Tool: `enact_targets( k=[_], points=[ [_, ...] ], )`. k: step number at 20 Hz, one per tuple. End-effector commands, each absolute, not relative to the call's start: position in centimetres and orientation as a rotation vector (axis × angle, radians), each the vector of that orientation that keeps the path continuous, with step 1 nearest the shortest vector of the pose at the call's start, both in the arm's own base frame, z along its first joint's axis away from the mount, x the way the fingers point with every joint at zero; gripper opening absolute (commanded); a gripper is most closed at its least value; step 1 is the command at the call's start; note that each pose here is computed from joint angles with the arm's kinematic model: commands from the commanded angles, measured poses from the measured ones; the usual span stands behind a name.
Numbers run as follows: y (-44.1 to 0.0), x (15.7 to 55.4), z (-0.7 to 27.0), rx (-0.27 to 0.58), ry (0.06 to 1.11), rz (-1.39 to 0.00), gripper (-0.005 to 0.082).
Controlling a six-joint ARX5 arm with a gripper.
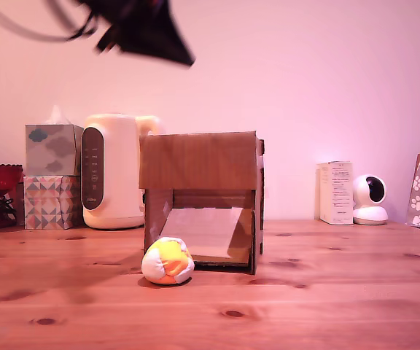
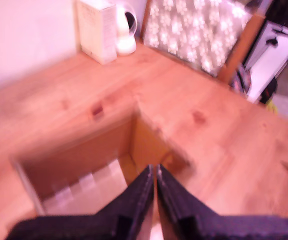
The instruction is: Drop the footbag into the cardboard dice tower
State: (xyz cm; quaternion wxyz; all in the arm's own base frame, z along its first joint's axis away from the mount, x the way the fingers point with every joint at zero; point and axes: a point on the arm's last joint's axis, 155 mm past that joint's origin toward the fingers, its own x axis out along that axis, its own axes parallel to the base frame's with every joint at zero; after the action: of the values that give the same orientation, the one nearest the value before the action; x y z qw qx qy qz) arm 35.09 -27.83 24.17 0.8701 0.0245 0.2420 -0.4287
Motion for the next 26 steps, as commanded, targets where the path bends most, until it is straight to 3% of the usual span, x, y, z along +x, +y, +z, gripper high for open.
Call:
enact_targets(
  k=[1,10,14,18,21,26],
  points=[
    [-27.3,34.0,24.8,0.034,0.45,-0.9,-0.0023],
    [-22.9,27.6,18.7,-0.059,0.362,-0.851,-0.0023],
    [-21.3,25.7,14.9,-0.11,0.423,-0.81,-0.0023],
    [-20.5,24.5,11.6,-0.096,0.55,-0.784,-0.0023],
    [-20.3,24.2,10.4,-0.09,0.602,-0.775,-0.0023],
    [-20.7,24.9,10.2,-0.091,0.588,-0.778,-0.0023]
  ],
)
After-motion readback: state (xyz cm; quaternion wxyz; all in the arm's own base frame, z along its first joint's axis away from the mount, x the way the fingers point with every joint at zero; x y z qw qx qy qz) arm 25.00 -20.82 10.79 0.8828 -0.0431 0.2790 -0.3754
